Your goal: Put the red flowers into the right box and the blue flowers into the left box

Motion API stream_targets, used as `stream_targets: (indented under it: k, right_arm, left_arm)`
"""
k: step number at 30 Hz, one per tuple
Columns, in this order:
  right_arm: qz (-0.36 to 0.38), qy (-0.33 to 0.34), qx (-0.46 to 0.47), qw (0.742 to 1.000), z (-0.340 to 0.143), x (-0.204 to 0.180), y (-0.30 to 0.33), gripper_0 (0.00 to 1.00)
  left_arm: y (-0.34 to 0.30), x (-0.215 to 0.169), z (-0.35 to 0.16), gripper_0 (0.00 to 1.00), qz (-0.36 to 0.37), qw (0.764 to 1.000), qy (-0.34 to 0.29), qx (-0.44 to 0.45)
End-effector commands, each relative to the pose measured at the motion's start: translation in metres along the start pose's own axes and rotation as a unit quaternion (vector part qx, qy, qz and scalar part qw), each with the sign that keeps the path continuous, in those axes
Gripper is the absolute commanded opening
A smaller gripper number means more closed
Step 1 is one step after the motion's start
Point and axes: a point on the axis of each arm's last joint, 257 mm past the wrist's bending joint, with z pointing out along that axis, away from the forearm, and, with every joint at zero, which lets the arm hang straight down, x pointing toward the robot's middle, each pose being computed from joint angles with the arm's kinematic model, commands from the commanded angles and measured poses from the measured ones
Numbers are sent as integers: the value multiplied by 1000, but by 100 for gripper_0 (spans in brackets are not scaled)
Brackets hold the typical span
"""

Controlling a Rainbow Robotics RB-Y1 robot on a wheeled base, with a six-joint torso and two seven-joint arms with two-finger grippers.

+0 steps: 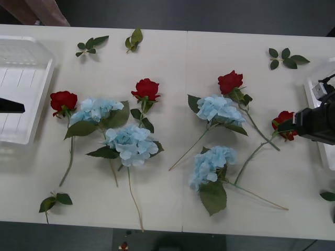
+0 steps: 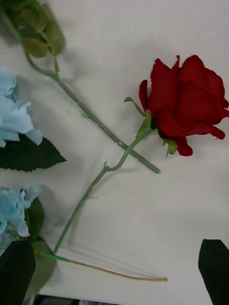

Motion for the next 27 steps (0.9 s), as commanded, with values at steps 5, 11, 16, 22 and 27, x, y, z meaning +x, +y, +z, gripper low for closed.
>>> stream_targets:
  k: [5, 11, 16, 22, 27]
  right_arm:
    - [108, -19, 15, 994, 15, -1, 18, 100]
    - [193, -25, 34, 980, 34, -1, 24, 100]
    - [218, -30, 59, 974, 48, -7, 22, 100]
    - [233, -32, 73, 969, 62, -17, 17, 100]
    - [246, -31, 78, 966, 76, -21, 12, 100]
  left_arm:
    - [28, -15, 8, 100, 2, 999, -3, -53]
    - [28, -27, 26, 100, 6, 998, -3, -60]
    - [23, -35, 42, 100, 10, 998, -6, -57]
    - [25, -44, 57, 100, 31, 997, -20, -75]
    - [18, -50, 70, 100, 29, 997, -22, -68]
